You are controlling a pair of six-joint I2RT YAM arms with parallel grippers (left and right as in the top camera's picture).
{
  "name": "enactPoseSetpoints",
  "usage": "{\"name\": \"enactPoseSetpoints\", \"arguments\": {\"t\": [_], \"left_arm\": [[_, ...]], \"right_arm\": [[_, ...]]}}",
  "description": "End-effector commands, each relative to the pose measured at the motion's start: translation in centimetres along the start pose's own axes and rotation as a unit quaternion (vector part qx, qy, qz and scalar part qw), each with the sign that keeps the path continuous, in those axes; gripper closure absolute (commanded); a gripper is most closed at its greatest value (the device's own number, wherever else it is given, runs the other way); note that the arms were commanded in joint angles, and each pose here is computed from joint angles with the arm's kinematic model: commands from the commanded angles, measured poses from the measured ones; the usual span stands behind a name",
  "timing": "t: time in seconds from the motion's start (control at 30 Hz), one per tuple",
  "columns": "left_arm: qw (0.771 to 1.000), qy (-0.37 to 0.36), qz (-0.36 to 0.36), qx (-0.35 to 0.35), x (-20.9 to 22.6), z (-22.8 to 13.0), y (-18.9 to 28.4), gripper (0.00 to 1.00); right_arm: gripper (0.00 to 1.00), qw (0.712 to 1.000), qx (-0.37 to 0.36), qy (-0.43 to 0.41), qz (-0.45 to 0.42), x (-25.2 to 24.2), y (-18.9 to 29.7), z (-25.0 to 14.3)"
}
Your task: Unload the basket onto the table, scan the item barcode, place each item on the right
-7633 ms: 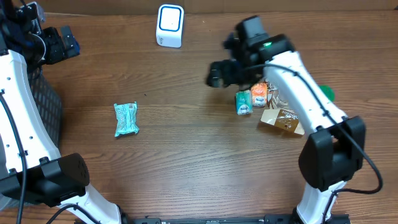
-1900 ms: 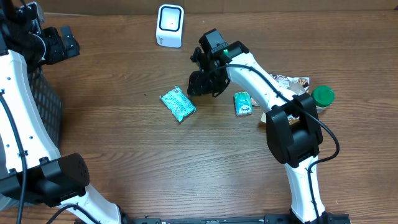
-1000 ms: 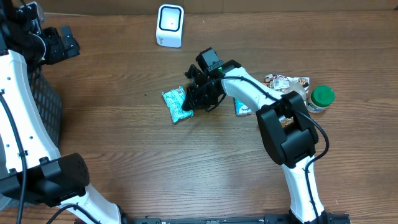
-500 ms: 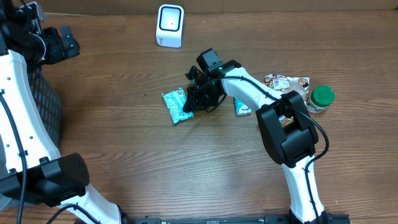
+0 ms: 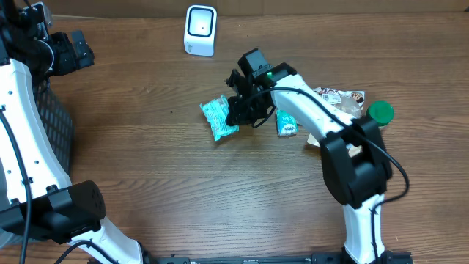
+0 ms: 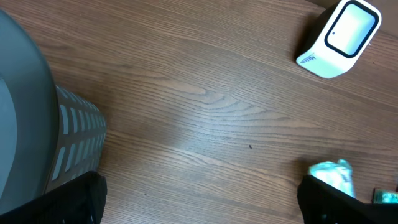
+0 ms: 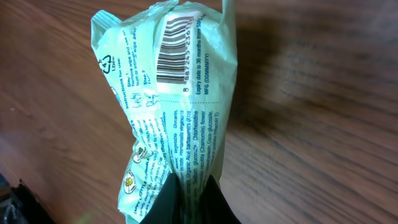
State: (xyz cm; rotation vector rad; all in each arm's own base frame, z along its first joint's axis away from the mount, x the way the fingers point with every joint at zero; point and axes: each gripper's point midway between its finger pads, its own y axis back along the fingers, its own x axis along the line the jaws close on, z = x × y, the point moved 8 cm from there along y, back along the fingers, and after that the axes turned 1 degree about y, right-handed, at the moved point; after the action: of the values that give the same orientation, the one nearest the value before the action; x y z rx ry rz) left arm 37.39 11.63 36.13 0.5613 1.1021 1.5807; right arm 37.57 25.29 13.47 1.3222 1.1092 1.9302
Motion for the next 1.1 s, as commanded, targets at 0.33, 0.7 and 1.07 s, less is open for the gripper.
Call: {"name": "enactPoseSetpoints", "arguments": {"t": [0.33, 0.7, 1.07], "left_arm": [[1.000, 0.001, -0.006, -0.004, -0.2, 0.1, 0.1, 0.00], [1.000, 0.001, -0.006, -0.004, -0.2, 0.1, 0.1, 0.00], [1.000, 0.001, -0.006, -0.004, -0.2, 0.1, 0.1, 0.00]], "right_arm": [[0.96, 0.977, -0.141, 0.157, -0.001, 6.8, 13.0, -1.1], [0.96, 0.934, -0.185, 0.302, -0.040, 9.7, 18.5, -4.0], [0.96, 0.904, -0.200, 0.375, -0.047, 13.4, 19.7, -6.3]]}}
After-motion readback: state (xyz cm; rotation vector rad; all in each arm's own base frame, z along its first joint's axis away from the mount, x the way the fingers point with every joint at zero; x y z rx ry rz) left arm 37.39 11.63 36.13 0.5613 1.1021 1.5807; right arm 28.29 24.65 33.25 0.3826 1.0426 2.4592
